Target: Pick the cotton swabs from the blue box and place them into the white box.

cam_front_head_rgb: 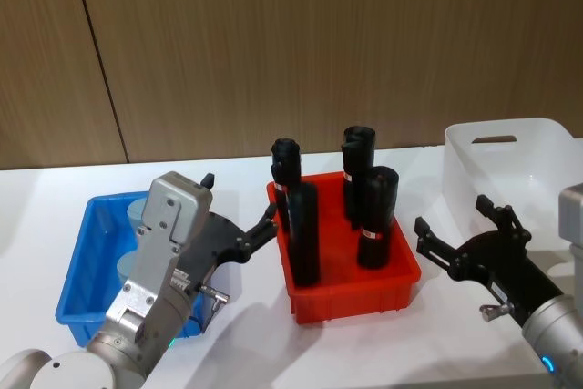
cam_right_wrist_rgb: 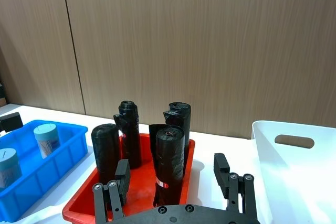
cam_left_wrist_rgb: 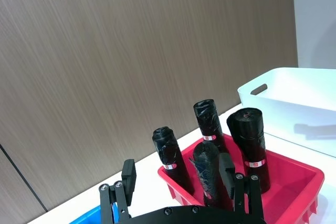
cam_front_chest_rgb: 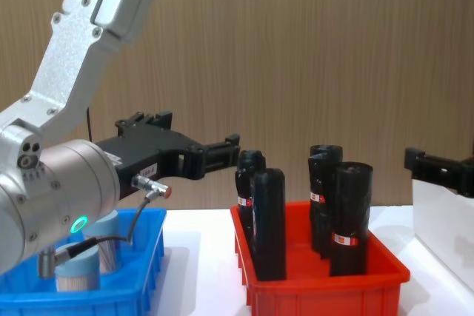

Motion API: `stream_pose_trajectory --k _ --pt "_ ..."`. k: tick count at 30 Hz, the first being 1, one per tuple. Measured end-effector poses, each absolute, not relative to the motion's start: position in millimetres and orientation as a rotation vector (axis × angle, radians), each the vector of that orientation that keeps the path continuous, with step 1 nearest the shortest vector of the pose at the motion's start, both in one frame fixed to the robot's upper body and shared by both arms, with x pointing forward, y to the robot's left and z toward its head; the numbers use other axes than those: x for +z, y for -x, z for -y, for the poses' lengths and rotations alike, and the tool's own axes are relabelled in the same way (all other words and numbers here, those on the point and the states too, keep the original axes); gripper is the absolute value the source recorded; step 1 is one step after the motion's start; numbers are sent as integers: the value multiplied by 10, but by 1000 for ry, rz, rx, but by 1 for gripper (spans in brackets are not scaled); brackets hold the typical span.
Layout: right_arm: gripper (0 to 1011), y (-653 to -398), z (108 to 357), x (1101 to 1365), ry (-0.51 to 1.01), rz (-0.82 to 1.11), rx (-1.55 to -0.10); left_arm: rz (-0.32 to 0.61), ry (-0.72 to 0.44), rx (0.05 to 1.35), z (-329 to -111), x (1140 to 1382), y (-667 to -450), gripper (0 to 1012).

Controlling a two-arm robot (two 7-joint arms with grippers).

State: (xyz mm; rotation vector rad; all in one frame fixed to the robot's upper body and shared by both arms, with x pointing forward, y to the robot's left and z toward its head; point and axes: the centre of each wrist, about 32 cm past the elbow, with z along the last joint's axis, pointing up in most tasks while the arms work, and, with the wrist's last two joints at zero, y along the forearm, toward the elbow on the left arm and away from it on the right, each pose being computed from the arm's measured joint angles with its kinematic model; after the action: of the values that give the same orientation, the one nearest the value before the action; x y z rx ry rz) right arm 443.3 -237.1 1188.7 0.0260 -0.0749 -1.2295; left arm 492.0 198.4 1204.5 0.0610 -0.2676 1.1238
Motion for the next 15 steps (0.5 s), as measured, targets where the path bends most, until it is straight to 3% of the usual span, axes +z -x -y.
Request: stream_pose_trajectory --k 15 --pt "1001 -4433 2371 11887 -26 75 -1229 268 -61 1124 -1984 12044 -4920 1000"
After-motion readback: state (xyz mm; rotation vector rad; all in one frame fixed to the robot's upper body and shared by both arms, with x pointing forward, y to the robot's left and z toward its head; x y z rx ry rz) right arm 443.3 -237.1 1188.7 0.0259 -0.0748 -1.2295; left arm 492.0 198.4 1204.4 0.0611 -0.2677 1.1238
